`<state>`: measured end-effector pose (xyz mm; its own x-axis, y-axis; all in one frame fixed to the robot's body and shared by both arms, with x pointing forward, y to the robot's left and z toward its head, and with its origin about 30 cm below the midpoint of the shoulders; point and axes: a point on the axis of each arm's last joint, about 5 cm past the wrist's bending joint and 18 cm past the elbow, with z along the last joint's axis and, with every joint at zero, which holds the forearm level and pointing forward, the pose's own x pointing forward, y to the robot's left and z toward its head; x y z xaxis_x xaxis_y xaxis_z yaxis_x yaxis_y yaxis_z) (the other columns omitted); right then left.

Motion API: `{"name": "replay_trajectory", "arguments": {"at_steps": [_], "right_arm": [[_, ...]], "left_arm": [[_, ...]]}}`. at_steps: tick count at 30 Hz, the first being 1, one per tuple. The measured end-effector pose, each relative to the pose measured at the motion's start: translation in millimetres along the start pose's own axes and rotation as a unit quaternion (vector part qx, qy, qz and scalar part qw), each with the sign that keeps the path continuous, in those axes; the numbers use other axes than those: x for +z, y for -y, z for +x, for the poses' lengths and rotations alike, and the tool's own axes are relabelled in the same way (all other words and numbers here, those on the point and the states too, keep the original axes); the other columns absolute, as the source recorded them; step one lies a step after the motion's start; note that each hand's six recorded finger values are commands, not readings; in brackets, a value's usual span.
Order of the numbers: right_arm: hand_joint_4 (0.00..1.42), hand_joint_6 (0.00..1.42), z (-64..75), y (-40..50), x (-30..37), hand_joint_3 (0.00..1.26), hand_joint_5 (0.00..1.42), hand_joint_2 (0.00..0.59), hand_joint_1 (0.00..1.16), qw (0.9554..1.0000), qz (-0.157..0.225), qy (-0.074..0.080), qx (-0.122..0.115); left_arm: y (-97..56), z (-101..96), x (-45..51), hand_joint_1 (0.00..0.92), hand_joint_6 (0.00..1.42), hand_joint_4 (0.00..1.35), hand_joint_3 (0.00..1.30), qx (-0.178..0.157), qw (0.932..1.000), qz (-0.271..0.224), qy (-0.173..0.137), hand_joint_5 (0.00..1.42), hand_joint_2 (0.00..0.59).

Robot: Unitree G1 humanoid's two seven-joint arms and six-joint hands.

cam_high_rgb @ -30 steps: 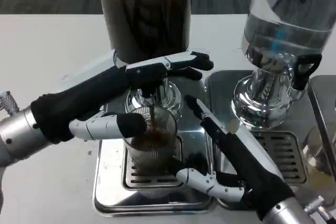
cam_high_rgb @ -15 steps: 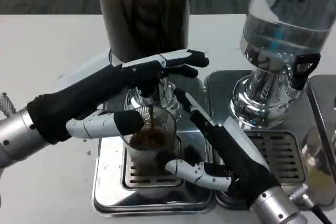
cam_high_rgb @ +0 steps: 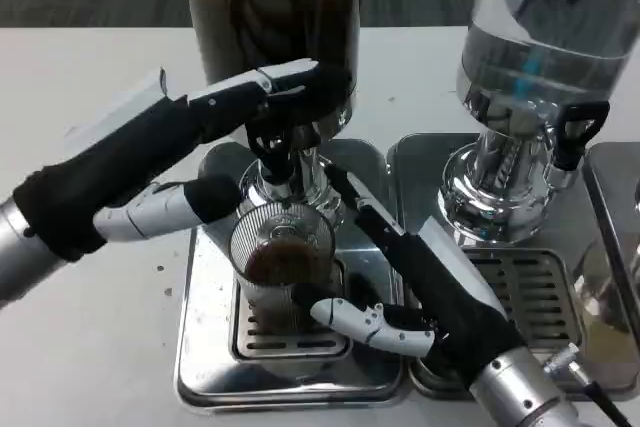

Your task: Grasp the cup under the faucet to collect the drink, then remove the cup.

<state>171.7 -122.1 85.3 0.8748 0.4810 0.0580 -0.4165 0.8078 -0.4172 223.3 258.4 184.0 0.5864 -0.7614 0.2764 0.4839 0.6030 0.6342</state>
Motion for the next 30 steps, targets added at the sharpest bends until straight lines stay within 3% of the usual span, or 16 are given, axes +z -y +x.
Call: {"name": "replay_trajectory", "arguments": {"at_steps": [16,26,30], "right_arm": [[0.00,0.03,4.6,1.1,-0.6,0.00,0.00,0.207,0.54,1.0000,-0.002,0.004,0.003],[0.00,0.03,10.6,0.8,-5.3,0.00,0.00,0.207,0.54,0.9999,-0.004,-0.002,0.011],[0.00,0.03,13.6,1.1,-5.3,0.00,0.00,0.205,0.54,0.9999,-0.006,0.003,0.014]], "left_arm": [[-3.4,-19.8,1.6,0.000,0.14,0.11,0.19,0.065,0.9974,0.016,-0.027,0.18,0.096],[3.7,-50.0,1.5,0.000,0.14,0.11,0.19,0.107,0.9907,0.023,-0.081,0.19,0.096],[6.7,-56.9,2.3,0.000,0.14,0.12,0.19,0.111,0.9887,0.029,-0.097,0.19,0.096]]}}
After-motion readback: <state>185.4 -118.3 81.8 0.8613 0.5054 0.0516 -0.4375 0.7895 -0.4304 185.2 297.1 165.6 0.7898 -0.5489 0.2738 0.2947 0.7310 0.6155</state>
